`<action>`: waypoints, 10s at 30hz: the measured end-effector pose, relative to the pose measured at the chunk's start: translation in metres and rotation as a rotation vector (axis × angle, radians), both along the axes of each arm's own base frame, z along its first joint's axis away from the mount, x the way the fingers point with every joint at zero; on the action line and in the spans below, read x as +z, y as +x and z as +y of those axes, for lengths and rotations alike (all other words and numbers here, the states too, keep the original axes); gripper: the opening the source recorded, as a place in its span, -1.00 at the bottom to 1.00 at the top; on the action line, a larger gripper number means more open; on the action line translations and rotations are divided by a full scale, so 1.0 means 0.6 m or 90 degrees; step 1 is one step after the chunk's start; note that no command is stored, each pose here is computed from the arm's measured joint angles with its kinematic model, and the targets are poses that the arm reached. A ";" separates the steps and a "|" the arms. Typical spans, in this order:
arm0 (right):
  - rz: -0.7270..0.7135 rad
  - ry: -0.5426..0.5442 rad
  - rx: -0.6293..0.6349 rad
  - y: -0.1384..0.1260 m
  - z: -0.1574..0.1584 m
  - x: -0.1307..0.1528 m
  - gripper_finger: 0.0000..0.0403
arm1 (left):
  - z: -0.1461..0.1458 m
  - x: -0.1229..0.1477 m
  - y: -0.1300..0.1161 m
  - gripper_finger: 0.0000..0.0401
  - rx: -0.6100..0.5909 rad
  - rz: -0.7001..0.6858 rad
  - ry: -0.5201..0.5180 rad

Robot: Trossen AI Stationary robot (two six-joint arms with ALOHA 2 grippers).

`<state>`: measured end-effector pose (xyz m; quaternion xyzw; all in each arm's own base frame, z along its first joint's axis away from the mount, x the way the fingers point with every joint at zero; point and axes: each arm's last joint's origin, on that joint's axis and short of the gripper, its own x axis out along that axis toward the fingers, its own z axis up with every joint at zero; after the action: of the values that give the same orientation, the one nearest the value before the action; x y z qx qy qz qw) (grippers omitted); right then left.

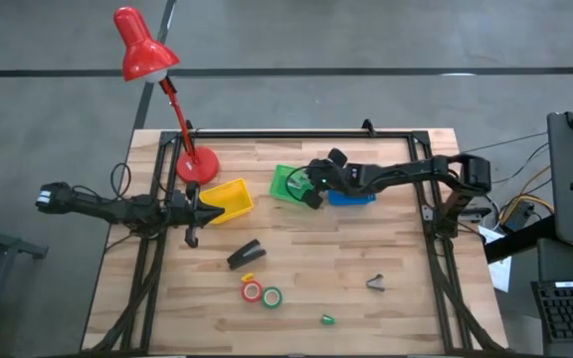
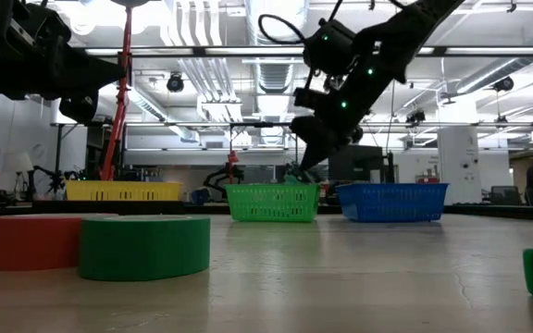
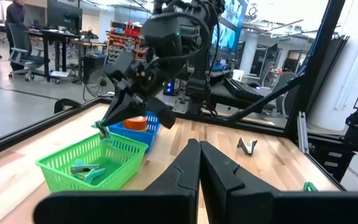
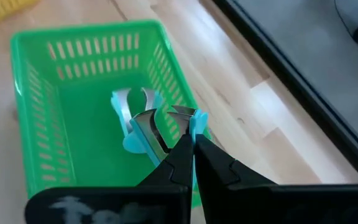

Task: Pick and place Stapler, Stapler remover, tape
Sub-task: Put the light blue staple remover in the green basket, then put the dark blue staple remover in the green basket, then put the green tape in the blue basket

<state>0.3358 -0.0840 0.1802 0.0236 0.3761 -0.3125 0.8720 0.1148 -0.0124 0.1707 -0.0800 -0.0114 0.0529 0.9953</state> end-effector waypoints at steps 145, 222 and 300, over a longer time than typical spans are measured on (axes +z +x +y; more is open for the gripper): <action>0.260 0.264 0.225 -0.266 0.391 -0.029 -0.96 | 0.000 -0.001 0.000 -0.95 0.000 0.005 0.001; -0.067 -0.046 0.051 -0.025 0.018 -0.027 -0.95 | 0.000 -0.001 0.000 -0.95 0.000 0.005 0.001; -0.232 0.151 0.417 -0.069 0.306 0.049 -0.62 | 0.000 -0.001 0.000 -0.95 0.000 0.006 0.001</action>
<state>0.2946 0.0997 0.2095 0.0584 0.2365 0.0371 0.9692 0.1148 -0.0124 0.1698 -0.0789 -0.0069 0.0532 0.9954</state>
